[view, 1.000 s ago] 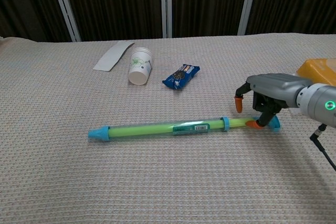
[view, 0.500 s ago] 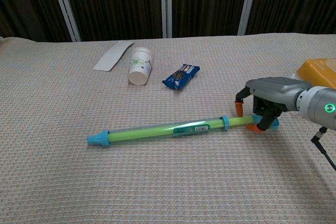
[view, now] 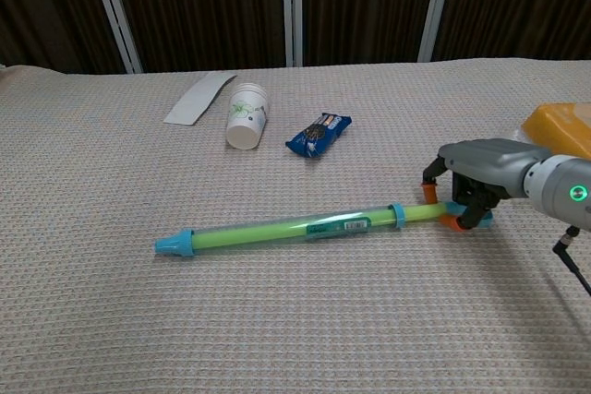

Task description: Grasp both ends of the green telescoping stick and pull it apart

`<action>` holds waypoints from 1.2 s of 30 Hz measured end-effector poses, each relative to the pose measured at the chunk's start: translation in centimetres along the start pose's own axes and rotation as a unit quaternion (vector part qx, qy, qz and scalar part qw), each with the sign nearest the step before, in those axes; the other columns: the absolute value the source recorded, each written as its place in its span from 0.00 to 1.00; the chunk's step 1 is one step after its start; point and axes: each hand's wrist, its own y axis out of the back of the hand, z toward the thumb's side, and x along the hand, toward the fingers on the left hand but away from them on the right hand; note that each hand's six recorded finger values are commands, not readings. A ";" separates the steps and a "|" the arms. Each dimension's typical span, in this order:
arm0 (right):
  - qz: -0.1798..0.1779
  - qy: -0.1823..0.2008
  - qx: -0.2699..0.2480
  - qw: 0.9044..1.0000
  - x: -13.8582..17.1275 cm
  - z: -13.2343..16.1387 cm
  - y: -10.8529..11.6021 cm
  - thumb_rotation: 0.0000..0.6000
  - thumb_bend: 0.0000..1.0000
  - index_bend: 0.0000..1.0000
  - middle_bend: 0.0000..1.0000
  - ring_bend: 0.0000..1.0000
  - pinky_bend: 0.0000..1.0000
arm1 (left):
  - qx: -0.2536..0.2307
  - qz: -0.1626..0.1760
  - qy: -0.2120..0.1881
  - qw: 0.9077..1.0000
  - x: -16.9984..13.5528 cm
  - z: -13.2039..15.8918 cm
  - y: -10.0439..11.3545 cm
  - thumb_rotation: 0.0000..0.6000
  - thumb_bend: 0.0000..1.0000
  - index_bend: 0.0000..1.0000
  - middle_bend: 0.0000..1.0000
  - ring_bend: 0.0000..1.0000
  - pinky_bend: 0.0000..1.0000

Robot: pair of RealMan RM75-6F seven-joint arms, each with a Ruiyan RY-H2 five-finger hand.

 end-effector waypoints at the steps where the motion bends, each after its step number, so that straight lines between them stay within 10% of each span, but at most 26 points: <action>1: 0.001 0.000 -0.001 1.000 0.0 0.0 0.0 1.00 0.41 0.61 1.00 1.00 1.00 | 0.000 -0.001 0.000 1.000 0.0 0.0 -0.1 1.00 0.00 0.00 0.00 0.00 0.00; 6: 0.003 -0.004 -0.013 1.000 0.5 0.0 0.0 1.00 0.48 0.65 1.00 1.00 1.00 | 0.002 -0.004 -0.006 1.000 0.4 0.4 -0.2 1.00 0.00 0.00 0.26 0.18 0.07; 17: 0.031 -0.031 -0.048 0.998 2.5 0.7 -0.2 1.00 0.51 0.66 1.00 1.00 1.00 | -0.024 -0.003 -0.099 0.995 4.0 6.1 -1.3 1.00 0.00 0.30 0.88 0.81 0.98; 36: 0.036 -0.066 -0.069 0.995 2.9 0.8 1.0 1.00 0.53 0.66 1.00 1.00 1.00 | -0.119 -0.148 -0.219 0.957 8.8 20.6 -6.5 1.00 0.00 0.34 0.94 0.87 1.00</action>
